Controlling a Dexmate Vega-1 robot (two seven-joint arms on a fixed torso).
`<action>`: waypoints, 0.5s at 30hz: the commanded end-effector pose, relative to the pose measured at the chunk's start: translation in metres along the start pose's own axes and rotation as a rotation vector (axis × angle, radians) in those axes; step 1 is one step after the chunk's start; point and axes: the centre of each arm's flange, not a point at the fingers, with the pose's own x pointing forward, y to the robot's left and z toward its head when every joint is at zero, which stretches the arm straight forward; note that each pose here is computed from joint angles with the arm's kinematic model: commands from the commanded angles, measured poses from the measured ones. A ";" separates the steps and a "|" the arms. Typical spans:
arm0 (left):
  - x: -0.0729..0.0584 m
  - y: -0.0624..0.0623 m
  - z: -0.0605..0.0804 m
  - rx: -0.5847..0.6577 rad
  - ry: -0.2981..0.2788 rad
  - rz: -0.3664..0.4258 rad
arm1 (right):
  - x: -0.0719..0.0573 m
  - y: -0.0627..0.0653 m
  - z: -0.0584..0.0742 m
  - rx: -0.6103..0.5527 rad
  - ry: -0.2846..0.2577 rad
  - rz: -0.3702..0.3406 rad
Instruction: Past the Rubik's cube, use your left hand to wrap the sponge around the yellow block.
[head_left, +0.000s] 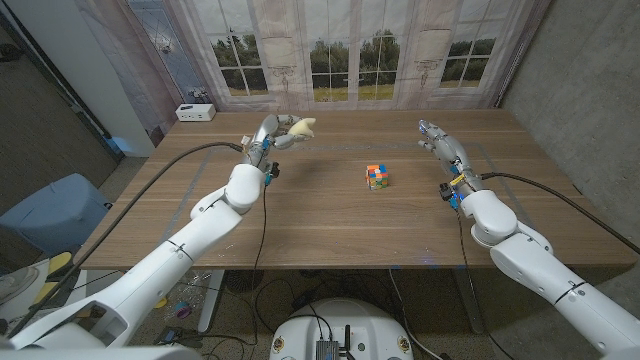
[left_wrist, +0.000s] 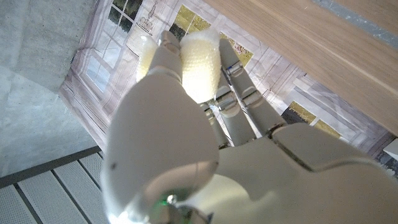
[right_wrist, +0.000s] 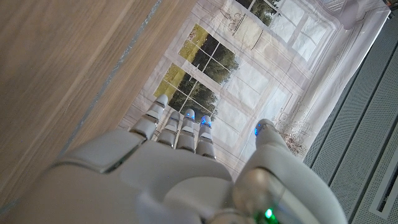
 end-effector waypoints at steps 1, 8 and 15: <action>-0.004 0.016 -0.013 -0.185 0.012 -0.004 | -0.002 0.007 0.003 0.030 -0.022 -0.003; -0.007 0.020 -0.014 -0.246 0.011 -0.014 | -0.007 0.009 0.004 0.042 -0.033 -0.007; -0.011 0.023 -0.018 -0.345 0.018 -0.029 | -0.014 0.010 0.007 0.064 -0.050 -0.011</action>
